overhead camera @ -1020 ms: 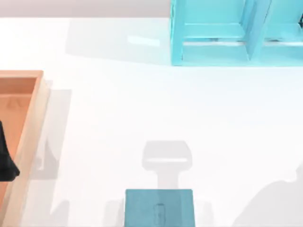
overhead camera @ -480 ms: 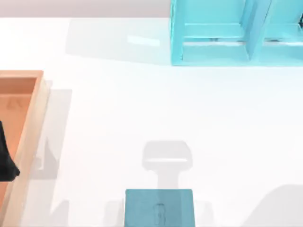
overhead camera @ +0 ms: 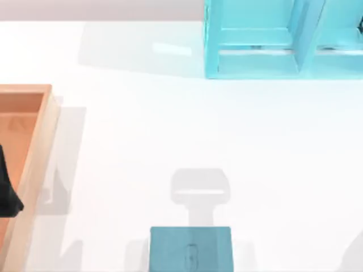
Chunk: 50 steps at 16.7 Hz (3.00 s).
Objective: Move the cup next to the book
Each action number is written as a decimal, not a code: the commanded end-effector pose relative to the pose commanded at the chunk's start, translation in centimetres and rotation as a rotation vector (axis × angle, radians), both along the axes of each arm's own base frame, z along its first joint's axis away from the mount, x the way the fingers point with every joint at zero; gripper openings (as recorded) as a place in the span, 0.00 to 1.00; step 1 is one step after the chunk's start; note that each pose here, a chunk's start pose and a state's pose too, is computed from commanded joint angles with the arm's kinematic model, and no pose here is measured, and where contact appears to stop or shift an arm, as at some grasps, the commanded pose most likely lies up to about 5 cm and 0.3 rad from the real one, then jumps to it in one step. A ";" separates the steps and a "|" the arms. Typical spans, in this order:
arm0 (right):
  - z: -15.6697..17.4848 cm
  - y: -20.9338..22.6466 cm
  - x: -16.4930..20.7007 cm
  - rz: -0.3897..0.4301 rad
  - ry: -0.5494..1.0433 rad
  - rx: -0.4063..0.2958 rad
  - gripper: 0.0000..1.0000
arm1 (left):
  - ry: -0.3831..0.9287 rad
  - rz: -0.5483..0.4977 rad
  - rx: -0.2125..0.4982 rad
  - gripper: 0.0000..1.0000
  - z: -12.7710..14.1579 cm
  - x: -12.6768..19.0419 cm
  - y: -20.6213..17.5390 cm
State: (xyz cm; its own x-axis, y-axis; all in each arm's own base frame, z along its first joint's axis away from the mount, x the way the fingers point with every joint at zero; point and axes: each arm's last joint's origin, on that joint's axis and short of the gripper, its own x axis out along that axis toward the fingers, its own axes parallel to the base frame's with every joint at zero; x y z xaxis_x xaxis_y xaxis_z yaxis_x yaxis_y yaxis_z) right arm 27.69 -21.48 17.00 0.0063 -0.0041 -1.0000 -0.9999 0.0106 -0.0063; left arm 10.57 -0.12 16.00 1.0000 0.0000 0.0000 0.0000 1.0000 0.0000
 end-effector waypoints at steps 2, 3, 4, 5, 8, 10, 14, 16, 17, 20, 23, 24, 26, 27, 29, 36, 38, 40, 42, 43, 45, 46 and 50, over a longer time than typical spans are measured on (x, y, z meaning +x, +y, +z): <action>-1.6 0.1 -0.2 0.000 0.004 0.003 1.00 | 0.000 0.000 0.000 1.00 0.0 0.0 0.0; -2.0 0.2 -0.3 0.000 0.006 0.004 1.00 | 0.000 0.000 0.000 1.00 0.0 0.0 0.0; -2.1 0.2 -0.3 0.000 0.006 0.005 1.00 | 0.000 0.000 0.000 1.00 0.0 0.0 0.0; -2.1 0.2 -0.3 0.000 0.006 0.005 1.00 | 0.000 0.000 0.000 1.00 0.0 0.0 0.0; -2.1 0.2 -0.3 0.000 0.006 0.005 0.92 | 0.000 0.000 0.000 1.00 0.0 0.0 0.0; -2.1 0.2 -0.3 0.000 0.006 0.005 0.77 | 0.000 0.000 0.000 1.00 0.0 0.0 0.0; -2.1 0.2 -0.3 0.000 0.006 0.005 0.47 | 0.000 0.000 0.000 1.00 0.0 0.0 0.0; -2.1 0.2 -0.3 0.000 0.006 0.005 0.32 | 0.000 0.000 0.000 1.00 0.0 0.0 0.0; -2.1 0.2 -0.3 0.000 0.006 0.005 0.25 | 0.000 0.000 0.000 1.00 0.0 0.0 0.0; -2.1 0.2 -0.3 0.000 0.006 0.005 0.02 | 0.000 0.000 0.000 1.00 0.0 0.0 0.0; -2.1 0.2 -0.3 0.000 0.006 0.005 0.00 | 0.000 0.000 0.000 1.00 0.0 0.0 0.0; -2.1 0.2 -0.3 0.000 0.006 0.005 0.00 | 0.000 0.000 0.000 1.00 0.0 0.0 0.0; -2.1 0.2 -0.3 0.000 0.006 0.005 0.00 | 0.000 0.000 0.000 1.00 0.0 0.0 0.0; -2.1 0.2 -0.3 0.000 0.006 0.005 0.00 | 0.000 0.000 0.000 1.00 0.0 0.0 0.0; -2.1 0.2 -0.3 0.000 0.005 0.004 0.00 | 0.000 0.000 0.000 1.00 0.0 0.0 0.0; 2.2 0.1 -0.3 0.001 0.014 0.011 0.00 | 0.000 0.000 0.000 1.00 0.0 0.0 0.0; 2.9 0.2 -0.3 0.000 0.005 0.004 0.00 | 0.000 0.000 0.000 1.00 0.0 0.0 0.0; 2.9 0.2 -0.3 0.000 0.005 0.004 0.00 | 0.000 0.000 0.000 1.00 0.0 0.0 0.0; 2.7 0.2 -0.3 -0.001 0.009 0.007 0.00 | 0.000 0.000 0.000 1.00 0.0 0.0 0.0; 2.8 0.4 -0.1 -0.001 0.006 0.003 0.00 | 0.000 0.000 0.000 1.00 0.0 0.0 0.0; 3.3 1.6 0.9 -0.003 -0.008 -0.011 0.00 | 0.000 0.000 0.000 1.00 0.0 0.0 0.0; 3.7 2.6 1.7 -0.005 -0.020 -0.021 0.00 | 0.000 0.000 0.000 1.00 0.0 0.0 0.0; 5.6 9.4 5.3 -0.038 -0.079 -0.040 0.00 | 0.000 0.000 0.000 1.00 0.0 0.0 0.0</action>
State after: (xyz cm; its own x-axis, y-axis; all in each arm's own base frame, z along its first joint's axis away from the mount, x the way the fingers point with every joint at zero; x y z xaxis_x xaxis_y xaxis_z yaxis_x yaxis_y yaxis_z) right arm 32.98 -12.06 22.60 0.0843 -0.0462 -0.9954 -0.9952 0.0464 -0.0865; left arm 10.57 -0.12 16.00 1.0000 0.0000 0.0000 0.0000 1.0000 0.0000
